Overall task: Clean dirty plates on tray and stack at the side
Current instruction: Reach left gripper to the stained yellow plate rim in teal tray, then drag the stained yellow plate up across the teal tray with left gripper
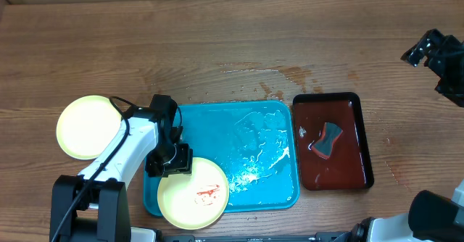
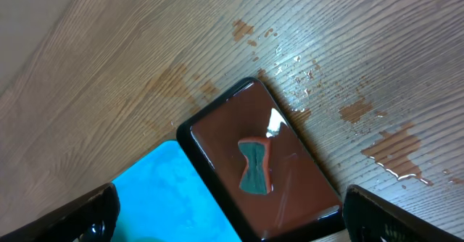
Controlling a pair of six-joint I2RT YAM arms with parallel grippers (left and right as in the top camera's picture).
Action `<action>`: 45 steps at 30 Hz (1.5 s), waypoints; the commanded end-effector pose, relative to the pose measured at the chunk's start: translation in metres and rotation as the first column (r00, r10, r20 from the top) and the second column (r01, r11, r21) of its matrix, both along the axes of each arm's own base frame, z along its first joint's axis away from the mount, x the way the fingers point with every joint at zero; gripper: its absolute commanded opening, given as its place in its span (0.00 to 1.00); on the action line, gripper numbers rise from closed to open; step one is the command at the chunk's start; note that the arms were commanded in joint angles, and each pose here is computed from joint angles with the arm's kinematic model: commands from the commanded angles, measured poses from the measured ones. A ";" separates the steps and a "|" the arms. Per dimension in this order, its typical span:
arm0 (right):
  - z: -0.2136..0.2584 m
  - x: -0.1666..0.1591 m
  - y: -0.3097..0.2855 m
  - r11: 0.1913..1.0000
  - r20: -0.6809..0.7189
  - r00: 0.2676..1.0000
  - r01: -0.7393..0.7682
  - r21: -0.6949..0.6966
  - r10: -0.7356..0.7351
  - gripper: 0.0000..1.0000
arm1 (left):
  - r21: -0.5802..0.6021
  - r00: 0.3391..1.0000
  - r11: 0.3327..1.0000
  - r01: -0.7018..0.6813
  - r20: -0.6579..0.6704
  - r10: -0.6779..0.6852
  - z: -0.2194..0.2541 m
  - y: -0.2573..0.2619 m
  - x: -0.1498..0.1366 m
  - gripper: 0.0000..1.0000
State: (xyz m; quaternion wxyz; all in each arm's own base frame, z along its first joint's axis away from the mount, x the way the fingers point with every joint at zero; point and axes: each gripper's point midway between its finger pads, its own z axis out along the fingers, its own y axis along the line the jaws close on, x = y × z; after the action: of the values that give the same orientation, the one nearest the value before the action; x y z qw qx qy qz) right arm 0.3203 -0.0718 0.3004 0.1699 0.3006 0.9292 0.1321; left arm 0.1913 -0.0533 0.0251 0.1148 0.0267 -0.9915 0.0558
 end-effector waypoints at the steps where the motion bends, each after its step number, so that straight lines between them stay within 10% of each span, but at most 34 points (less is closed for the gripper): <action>1: 0.000 0.001 0.003 1.000 0.003 1.000 -0.015 0.002 0.015 1.00 | 0.043 1.000 0.999 -0.026 0.017 0.026 -0.001 0.006 0.002 0.63; 9: 0.000 0.001 0.003 1.000 0.007 1.000 -0.018 -0.001 0.018 1.00 | -0.090 0.993 0.994 0.069 0.099 -0.060 0.014 -0.015 0.026 0.57; 19: 0.000 0.002 0.002 0.999 0.012 0.999 -0.032 -0.008 0.032 1.00 | 0.035 0.992 0.999 0.015 0.126 -0.019 0.023 0.011 0.039 0.65; 36: 0.000 0.002 0.002 0.999 0.012 0.999 -0.033 -0.008 0.033 1.00 | 0.049 0.995 0.998 -0.029 -0.094 0.034 -0.009 0.016 0.015 0.59; 43: 0.000 0.002 0.002 0.999 0.012 0.999 -0.032 -0.008 0.032 1.00 | 0.044 0.985 0.999 -0.024 -0.169 0.031 -0.027 0.012 0.008 0.06; 45: 0.000 0.002 0.002 0.999 0.012 0.999 -0.033 -0.008 0.033 1.00 | 0.046 0.986 0.998 -0.032 -0.159 0.039 -0.028 0.012 0.011 0.04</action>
State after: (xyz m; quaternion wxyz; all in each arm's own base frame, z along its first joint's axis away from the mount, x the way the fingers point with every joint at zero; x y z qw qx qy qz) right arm 0.3219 -0.0725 0.3010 0.1748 0.2913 0.9315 0.1301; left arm 0.1913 -0.0392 0.0029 0.2059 0.0461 -0.9768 0.0355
